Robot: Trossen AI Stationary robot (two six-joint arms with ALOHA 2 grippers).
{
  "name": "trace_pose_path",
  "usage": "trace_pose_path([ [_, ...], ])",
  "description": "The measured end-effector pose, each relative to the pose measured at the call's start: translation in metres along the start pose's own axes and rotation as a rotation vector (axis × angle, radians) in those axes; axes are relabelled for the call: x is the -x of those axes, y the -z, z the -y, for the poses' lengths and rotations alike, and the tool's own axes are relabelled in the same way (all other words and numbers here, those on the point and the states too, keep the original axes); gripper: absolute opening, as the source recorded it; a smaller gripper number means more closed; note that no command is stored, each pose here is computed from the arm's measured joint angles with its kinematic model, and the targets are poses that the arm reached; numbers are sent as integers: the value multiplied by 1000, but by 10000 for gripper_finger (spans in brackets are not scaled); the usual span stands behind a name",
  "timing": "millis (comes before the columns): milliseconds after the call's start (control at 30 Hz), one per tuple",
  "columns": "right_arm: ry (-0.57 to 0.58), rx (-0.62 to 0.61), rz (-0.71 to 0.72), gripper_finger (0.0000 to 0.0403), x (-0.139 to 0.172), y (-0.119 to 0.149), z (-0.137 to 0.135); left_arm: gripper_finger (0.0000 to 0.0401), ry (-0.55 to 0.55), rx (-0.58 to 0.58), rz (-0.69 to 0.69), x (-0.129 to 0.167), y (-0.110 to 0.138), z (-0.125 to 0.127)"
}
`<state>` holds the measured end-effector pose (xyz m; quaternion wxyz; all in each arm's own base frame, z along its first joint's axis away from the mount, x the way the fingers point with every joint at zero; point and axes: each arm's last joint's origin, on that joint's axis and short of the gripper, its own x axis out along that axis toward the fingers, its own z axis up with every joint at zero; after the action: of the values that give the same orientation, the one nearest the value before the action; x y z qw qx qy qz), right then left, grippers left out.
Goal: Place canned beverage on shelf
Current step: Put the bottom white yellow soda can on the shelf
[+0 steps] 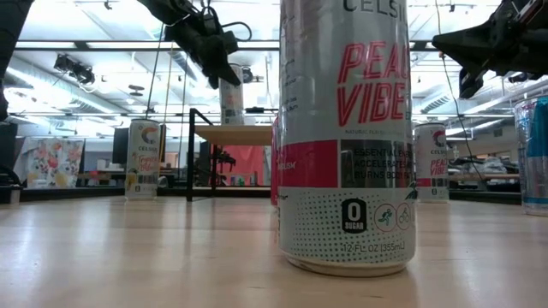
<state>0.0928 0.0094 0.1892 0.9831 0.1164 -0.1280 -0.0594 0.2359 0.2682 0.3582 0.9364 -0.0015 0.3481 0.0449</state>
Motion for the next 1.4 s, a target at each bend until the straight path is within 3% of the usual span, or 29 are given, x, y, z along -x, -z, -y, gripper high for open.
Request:
trace_pose_path([
  [533,-2,-3,8,16,0,-1,0,293,-54,-10,-26,0,0,-2],
  [1400,-2,5,7,16,0,-1,0,293,-40,-24,-53,-11,-8,12],
])
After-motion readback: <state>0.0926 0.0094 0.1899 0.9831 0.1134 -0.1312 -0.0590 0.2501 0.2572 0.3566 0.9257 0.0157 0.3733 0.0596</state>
